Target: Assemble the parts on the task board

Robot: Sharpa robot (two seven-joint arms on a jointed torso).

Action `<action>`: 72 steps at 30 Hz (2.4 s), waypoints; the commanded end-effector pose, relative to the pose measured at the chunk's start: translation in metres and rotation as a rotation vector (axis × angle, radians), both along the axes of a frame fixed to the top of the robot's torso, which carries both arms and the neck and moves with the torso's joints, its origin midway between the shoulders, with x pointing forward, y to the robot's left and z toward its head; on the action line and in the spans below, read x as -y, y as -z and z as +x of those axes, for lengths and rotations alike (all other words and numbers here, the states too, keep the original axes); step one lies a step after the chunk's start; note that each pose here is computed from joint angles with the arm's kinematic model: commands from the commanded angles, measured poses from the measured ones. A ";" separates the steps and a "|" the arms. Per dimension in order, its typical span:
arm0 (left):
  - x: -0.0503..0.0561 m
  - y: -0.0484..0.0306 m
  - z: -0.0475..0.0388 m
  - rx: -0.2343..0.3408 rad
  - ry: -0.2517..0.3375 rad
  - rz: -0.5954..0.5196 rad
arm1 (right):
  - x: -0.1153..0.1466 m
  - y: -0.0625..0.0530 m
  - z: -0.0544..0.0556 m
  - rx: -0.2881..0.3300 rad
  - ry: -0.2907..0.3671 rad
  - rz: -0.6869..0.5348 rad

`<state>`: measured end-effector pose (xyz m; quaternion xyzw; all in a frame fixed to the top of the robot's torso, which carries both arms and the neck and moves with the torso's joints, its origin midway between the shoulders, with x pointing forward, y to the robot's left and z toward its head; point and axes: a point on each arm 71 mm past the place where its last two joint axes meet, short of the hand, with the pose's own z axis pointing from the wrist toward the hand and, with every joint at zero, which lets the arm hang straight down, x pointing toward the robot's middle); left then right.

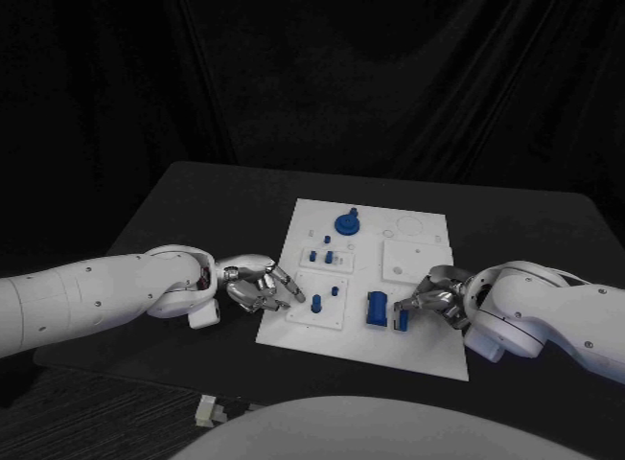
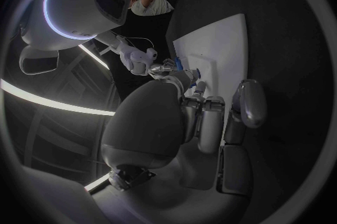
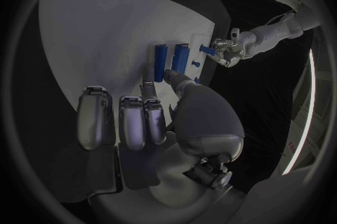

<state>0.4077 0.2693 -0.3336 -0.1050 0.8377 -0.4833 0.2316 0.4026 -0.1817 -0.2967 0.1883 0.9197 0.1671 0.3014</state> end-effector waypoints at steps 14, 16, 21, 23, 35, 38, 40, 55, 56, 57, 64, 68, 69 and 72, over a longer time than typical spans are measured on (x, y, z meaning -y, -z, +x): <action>0.003 -0.0003 -0.0009 -0.006 0.012 -0.019 | 0.000 0.007 -0.004 -0.009 -0.003 -0.027; 0.003 -0.0003 -0.0008 -0.006 0.013 -0.019 | 0.000 0.007 -0.004 -0.010 -0.004 -0.027; 0.004 -0.0002 -0.0007 -0.007 0.014 -0.020 | 0.000 0.008 -0.004 -0.011 -0.005 -0.027; 0.004 -0.0001 -0.0006 -0.007 0.014 -0.019 | 0.000 0.008 -0.004 -0.010 -0.004 -0.027; 0.004 0.0003 -0.0004 -0.010 0.014 -0.016 | 0.001 0.008 -0.004 -0.009 -0.003 -0.027; 0.003 0.0004 -0.0003 -0.010 0.013 -0.015 | 0.001 0.008 -0.004 -0.005 0.001 -0.026; 0.003 0.0004 -0.0003 -0.010 0.013 -0.015 | 0.001 0.007 -0.004 -0.003 0.003 -0.025; 0.004 0.0008 -0.0001 -0.013 0.015 -0.014 | 0.003 0.007 -0.005 -0.001 0.010 -0.025; 0.004 0.0008 -0.0001 -0.013 0.015 -0.014 | 0.003 0.007 -0.005 -0.002 0.009 -0.025; 0.004 0.0008 -0.0001 -0.013 0.016 -0.014 | 0.003 0.007 -0.005 -0.002 0.009 -0.025; 0.005 0.0010 -0.0001 -0.015 0.017 -0.013 | 0.003 0.007 -0.005 -0.005 0.007 -0.027; 0.005 0.0011 -0.0001 -0.016 0.018 -0.013 | 0.004 0.007 -0.004 -0.005 0.009 -0.028; 0.005 0.0011 -0.0002 -0.017 0.018 -0.013 | 0.005 0.007 -0.005 -0.003 0.010 -0.027; 0.005 0.0010 -0.0004 -0.017 0.018 -0.013 | 0.007 0.005 -0.005 0.007 0.016 -0.017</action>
